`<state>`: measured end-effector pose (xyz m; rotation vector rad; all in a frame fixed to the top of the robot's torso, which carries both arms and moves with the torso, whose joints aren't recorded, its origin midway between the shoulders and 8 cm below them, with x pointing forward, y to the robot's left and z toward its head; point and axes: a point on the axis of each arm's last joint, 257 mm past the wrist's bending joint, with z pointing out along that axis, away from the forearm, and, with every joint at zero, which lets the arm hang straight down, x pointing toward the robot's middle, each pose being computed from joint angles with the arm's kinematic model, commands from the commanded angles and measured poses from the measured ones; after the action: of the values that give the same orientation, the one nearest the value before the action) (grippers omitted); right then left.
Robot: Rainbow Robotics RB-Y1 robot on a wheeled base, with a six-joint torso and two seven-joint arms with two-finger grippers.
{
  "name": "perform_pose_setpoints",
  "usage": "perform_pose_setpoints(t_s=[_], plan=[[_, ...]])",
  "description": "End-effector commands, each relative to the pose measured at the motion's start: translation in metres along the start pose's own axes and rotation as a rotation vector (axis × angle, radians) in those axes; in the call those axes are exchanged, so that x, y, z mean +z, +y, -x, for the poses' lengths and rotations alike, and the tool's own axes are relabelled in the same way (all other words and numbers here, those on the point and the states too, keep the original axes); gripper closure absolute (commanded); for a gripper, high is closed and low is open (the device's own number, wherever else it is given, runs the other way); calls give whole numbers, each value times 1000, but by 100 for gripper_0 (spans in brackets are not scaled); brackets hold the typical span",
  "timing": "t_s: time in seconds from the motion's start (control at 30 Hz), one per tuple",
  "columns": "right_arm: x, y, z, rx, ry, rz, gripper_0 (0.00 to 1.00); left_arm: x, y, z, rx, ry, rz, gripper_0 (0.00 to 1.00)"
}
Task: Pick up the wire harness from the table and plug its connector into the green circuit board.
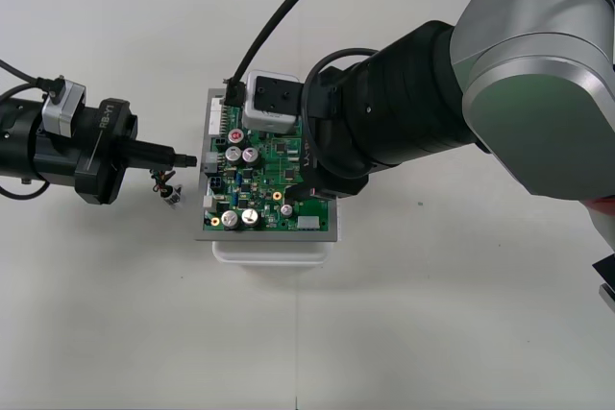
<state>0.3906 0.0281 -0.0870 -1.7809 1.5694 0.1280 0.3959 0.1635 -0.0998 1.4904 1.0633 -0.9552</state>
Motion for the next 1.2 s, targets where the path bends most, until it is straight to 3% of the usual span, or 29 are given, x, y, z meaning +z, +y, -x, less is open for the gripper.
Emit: perform_pose_setpoints(t_s=[0.03, 1.2], plan=[[4, 13, 12, -48, -20, 15, 0, 15, -4, 13, 95, -22, -69, 100], [9, 4, 4, -42, 3, -2, 0, 19, -7, 17, 108, -28, -82, 100]])
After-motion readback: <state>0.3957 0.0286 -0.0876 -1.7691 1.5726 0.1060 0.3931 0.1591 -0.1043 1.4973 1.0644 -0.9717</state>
